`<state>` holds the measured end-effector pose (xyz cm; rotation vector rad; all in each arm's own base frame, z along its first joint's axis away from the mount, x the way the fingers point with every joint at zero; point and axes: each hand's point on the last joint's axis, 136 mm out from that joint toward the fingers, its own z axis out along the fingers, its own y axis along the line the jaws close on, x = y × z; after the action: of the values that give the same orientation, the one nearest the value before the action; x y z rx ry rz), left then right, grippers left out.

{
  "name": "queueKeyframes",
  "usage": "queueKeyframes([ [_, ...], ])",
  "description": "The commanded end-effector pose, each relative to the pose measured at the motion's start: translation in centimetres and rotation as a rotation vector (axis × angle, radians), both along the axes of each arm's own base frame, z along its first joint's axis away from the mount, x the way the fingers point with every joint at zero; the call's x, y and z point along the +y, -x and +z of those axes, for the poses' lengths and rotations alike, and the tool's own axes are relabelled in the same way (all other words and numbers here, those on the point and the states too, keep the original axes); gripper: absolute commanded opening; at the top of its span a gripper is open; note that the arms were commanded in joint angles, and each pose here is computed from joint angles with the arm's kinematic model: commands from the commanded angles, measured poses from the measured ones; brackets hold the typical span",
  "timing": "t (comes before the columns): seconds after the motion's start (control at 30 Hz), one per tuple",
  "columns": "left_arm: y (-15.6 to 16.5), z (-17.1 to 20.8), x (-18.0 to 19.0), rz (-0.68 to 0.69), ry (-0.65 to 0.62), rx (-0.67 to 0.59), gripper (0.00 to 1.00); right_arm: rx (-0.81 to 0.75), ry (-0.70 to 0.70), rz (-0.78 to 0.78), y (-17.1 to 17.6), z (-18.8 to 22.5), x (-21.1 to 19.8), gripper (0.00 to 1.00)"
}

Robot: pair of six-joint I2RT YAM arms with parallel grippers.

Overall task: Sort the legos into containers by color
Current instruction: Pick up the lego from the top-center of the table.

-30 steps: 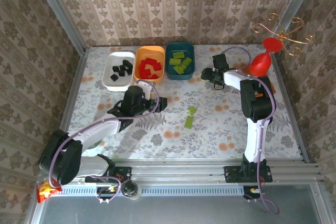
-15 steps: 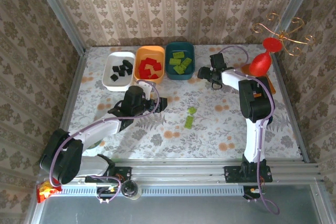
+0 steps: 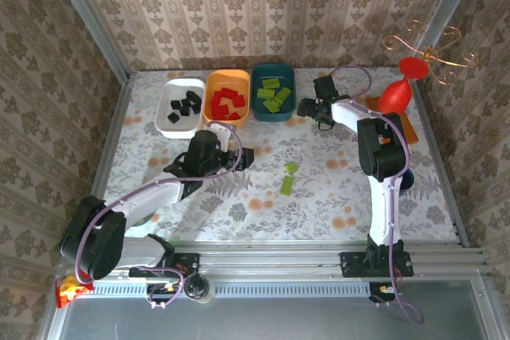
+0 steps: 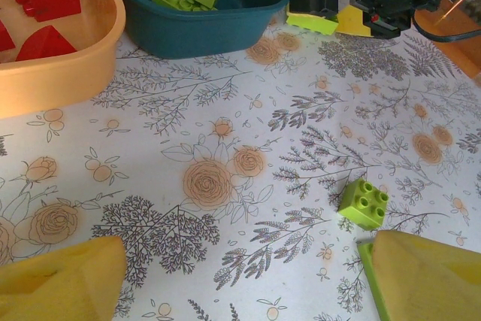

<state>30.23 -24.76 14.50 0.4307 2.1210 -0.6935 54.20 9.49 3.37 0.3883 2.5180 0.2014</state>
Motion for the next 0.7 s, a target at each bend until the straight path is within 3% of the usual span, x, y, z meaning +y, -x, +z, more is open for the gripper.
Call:
queueKeyframes([
  [0.0,-0.2,0.5,0.0,-0.003,0.005,-0.017,0.86,0.079,0.060,-0.037,0.8,-1.5,-0.9,0.87],
  [0.37,-0.2,0.6,0.2,0.003,0.006,-0.020,0.86,0.098,0.085,-0.071,0.9,-1.4,-3.3,0.84],
  [0.67,-0.3,0.5,0.2,0.002,0.006,-0.019,0.86,0.088,0.037,-0.050,0.1,-1.5,-2.3,0.79],
])
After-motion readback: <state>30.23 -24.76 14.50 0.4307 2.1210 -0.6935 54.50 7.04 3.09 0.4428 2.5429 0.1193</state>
